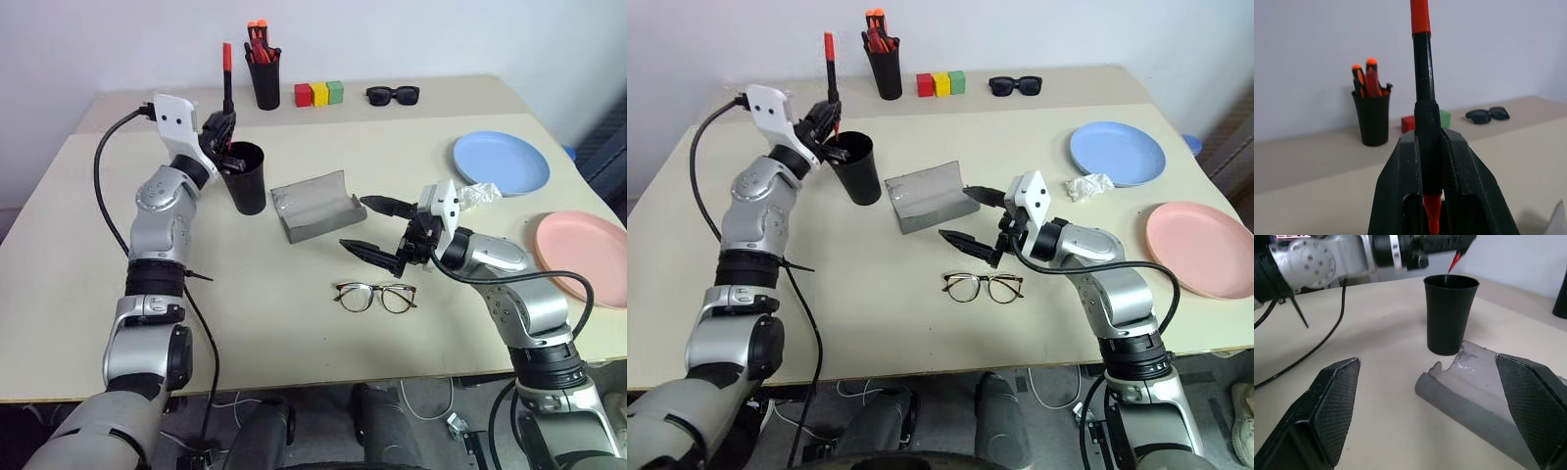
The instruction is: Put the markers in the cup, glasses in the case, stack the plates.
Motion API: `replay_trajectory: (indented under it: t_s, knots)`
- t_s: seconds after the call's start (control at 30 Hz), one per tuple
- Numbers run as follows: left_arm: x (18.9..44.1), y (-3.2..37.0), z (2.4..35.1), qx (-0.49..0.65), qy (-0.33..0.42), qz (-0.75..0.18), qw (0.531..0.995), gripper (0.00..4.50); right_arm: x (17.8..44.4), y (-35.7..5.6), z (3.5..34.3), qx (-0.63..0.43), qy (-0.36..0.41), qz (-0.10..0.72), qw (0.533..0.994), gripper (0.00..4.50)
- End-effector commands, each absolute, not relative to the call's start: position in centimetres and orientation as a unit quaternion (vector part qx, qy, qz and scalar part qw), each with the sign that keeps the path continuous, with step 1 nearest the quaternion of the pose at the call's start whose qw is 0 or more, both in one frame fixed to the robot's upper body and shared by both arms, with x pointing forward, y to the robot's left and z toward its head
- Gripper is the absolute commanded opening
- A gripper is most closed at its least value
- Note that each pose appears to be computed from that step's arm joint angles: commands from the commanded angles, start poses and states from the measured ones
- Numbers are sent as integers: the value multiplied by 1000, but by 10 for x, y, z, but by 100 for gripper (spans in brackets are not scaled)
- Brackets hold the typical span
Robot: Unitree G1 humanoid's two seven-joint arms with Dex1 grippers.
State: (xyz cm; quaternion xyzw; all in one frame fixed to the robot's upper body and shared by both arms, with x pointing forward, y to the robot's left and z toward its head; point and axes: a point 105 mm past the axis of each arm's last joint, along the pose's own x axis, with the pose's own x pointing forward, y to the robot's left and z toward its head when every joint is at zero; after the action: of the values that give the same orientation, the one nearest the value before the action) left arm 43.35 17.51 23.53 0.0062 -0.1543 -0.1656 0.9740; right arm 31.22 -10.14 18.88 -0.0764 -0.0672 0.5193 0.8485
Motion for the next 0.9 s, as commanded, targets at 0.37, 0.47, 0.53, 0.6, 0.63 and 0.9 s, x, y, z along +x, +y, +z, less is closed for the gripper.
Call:
replay_trajectory:
  t_s: [0.37, 0.47, 0.53, 0.6, 0.63, 0.9]
  knots:
    - [418, 166, 260, 16, -186, -202, 961, 441, 313, -101, 204, -85, -100, 518, 845, 450]
    - [399, 134, 275, -19, -182, -305, 935, 441, 315, -104, 205, -85, -101, 512, 849, 450]
    - [383, 110, 277, -30, -163, -385, 908, 441, 316, -107, 205, -82, -103, 507, 852, 450]
    - [365, 86, 270, -35, -125, -467, 874, 441, 317, -109, 206, -80, -105, 502, 854, 450]
    - [356, 74, 263, -39, -95, -502, 859, 441, 319, -113, 208, -73, -111, 493, 859, 450]
    - [384, 33, 175, 89, 46, -457, 884, 441, 325, -139, 215, -71, -124, 447, 883, 450]
